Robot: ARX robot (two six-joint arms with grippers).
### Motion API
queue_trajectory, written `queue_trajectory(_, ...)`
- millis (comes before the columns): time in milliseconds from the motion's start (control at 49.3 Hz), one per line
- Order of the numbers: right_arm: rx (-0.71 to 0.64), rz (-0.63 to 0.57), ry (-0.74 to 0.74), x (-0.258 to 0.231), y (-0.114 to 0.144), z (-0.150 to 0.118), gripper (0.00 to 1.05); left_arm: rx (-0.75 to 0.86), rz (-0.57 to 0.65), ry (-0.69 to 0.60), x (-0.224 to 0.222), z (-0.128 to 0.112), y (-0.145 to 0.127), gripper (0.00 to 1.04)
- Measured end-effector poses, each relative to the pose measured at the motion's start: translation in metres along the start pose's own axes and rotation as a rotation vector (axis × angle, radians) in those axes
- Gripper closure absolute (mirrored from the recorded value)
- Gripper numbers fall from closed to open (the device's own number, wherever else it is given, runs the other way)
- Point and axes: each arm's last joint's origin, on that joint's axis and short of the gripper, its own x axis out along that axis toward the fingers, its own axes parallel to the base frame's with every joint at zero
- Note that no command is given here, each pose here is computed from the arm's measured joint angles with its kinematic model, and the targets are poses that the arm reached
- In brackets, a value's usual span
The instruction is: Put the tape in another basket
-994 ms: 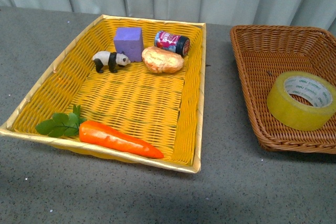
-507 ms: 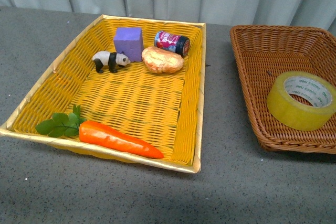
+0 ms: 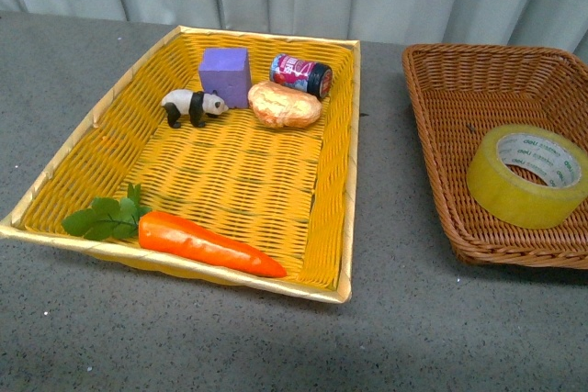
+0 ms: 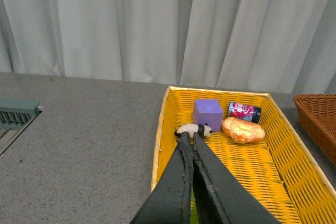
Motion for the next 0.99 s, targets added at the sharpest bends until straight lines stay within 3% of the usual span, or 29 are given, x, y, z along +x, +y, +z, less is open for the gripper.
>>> queue_trajectory(670, 0.000, 0.001, 0.006, -0.013, 0.000, -0.003, 1.04, 0.000, 0.000, 0.009, -0.016, -0.003, 0.000, 1.00)
queue_trajectory(751, -0.002, 0.000, 0.006, -0.013, 0.000, -0.003, 1.02, 0.000, 0.000, 0.009, -0.016, -0.003, 0.000, 0.89)
queue_trajectory(994, -0.001, 0.001, 0.006, -0.013, 0.000, -0.003, 0.64, 0.000, 0.000, 0.008, -0.016, -0.003, 0.000, 0.49)
